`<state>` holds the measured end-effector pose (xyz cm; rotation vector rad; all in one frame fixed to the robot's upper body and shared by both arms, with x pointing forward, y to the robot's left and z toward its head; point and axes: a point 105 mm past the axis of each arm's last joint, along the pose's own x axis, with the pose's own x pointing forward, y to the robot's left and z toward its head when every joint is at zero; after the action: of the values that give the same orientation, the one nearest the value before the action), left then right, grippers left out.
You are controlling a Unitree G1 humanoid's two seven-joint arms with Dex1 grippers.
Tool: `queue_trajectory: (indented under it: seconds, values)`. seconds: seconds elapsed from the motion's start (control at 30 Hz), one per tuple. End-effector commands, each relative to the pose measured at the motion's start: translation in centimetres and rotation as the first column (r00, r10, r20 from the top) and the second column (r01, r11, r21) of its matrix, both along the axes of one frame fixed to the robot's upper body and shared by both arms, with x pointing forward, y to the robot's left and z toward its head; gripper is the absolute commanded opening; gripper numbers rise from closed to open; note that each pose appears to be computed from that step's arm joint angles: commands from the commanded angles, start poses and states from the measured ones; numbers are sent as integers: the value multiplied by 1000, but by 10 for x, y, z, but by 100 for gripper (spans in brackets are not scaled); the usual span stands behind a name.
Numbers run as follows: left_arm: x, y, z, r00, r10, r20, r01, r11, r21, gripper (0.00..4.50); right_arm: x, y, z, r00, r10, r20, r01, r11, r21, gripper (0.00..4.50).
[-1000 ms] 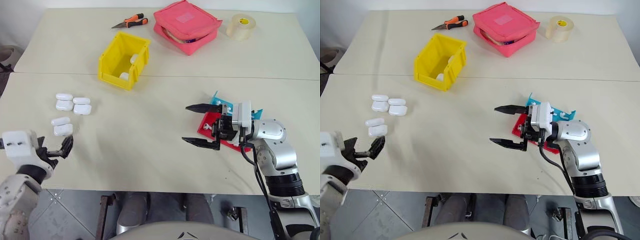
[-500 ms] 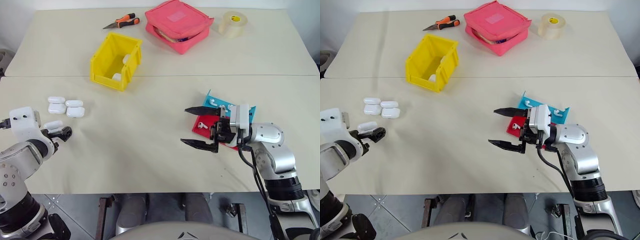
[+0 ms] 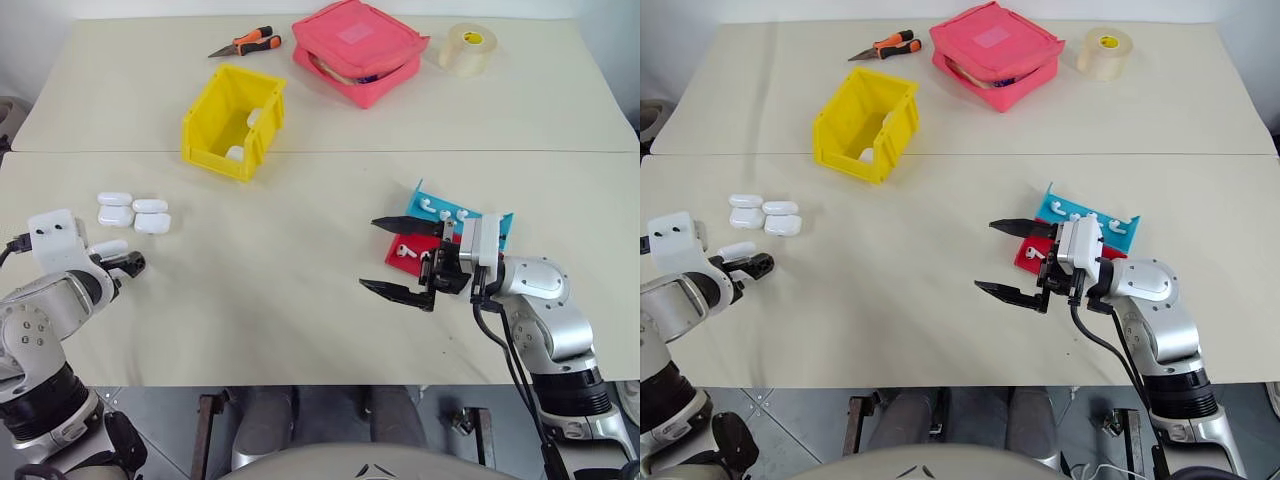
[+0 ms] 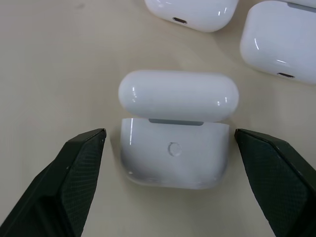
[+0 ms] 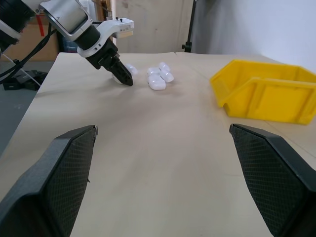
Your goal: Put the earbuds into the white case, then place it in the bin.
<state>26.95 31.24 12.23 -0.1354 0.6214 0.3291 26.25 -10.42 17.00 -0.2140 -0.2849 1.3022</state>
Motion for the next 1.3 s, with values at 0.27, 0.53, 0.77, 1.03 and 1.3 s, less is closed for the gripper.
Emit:
queue_trajectory:
  seconds: [0.27, 0.53, 0.77, 1.03, 1.3]
  values:
    - [-5, 4, -8, 999, 30, -26, -30, 1000, 0, 393, -4, 1, 7, 999, -4, 42, 4, 1000, 14, 450]
    - [-12, 5, -16, 998, 39, -41, -39, 999, -7, 280, -2, 2, 7, 999, -2, 42, 1, 1000, 17, 450]
    - [2, -30, 34, 900, -244, 362, 253, 967, 24, 280, 0, 2, 6, 999, 0, 41, -1, 1000, 10, 450]
    - [-30, -81, 72, 381, -670, 637, 687, 666, 290, 280, -6, 2, 11, 999, 11, 34, -11, 1000, 0, 450]
    - [-21, -165, 74, -127, -695, 708, 868, 267, 418, 280, -17, -32, 8, 992, -122, 15, 123, 989, -85, 450]
